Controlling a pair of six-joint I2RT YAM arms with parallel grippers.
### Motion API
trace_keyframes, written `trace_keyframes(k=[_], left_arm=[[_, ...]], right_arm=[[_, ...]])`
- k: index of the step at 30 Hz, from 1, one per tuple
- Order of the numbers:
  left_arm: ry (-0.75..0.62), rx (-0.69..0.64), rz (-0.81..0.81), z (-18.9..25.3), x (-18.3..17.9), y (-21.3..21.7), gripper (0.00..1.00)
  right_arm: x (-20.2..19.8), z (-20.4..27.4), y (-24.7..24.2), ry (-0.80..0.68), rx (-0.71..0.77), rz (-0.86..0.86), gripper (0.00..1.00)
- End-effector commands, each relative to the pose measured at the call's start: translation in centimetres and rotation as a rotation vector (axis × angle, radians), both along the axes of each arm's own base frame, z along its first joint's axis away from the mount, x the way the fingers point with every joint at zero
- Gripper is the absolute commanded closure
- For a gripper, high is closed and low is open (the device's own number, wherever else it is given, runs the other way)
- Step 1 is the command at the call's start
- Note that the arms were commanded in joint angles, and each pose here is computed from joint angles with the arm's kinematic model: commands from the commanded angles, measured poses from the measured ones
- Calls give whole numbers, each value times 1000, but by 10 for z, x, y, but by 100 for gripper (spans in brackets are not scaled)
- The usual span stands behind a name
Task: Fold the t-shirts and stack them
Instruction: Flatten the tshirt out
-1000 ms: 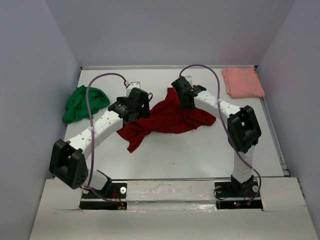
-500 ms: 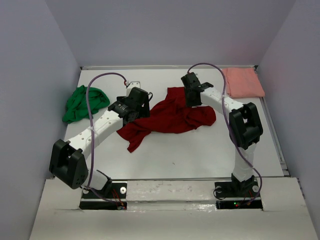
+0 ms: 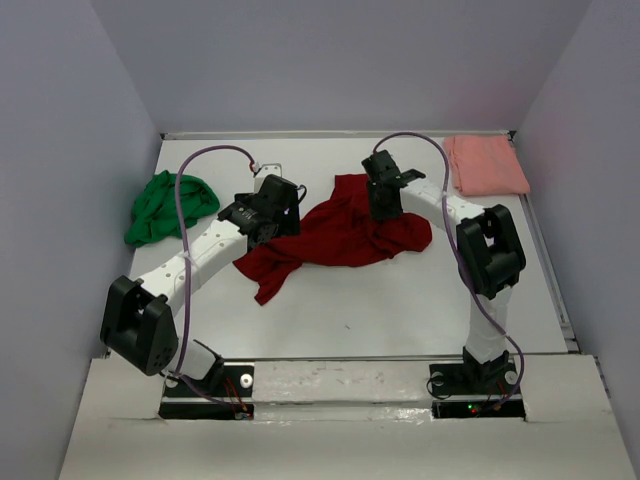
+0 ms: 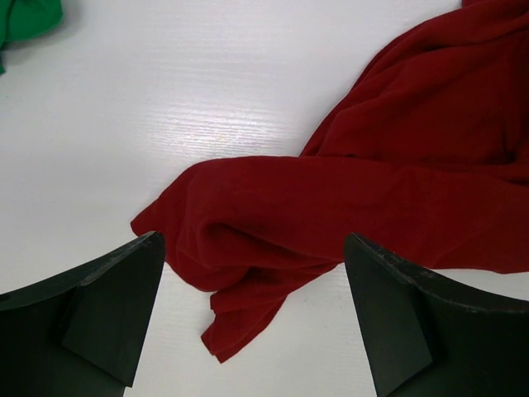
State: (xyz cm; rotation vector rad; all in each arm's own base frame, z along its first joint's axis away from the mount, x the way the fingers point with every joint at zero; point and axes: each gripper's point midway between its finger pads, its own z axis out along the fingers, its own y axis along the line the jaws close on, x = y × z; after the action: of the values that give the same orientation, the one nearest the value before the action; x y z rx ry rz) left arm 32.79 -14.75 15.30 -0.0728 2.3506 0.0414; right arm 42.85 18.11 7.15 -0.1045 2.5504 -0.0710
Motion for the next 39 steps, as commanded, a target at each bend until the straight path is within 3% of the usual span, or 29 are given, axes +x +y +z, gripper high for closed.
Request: trace_keyframes(k=[1,6,11,18,19,21,33,36,39], left_arm=[[-55,-10,10,21,9,0,1],[-51,-10,12,20,9,0,1],[-48,-15,7,19,10,-2,1],[-40,-17,7,15,8,-2,1],[-39,-17,5,15,8,-2,1],[-36,-15,3,13,9,-3,1],[-5,-8,24,-12,2,1,1],[2,-20,18,-13,0,-1,1],[-12,-40,11,-7,2,-4,1]], right_arm=[[1,1,5,-25,37,-6,63],[-2,0,3,-24,35,-7,64],[-1,-3,3,-20,30,-9,76],[3,1,4,-28,26,-5,83],[2,1,8,-26,22,5,85],[5,4,5,-39,7,-3,100],[12,62,6,-204,-186,-10,100],[12,62,8,-196,-185,8,81],[11,58,12,-181,-169,18,78]])
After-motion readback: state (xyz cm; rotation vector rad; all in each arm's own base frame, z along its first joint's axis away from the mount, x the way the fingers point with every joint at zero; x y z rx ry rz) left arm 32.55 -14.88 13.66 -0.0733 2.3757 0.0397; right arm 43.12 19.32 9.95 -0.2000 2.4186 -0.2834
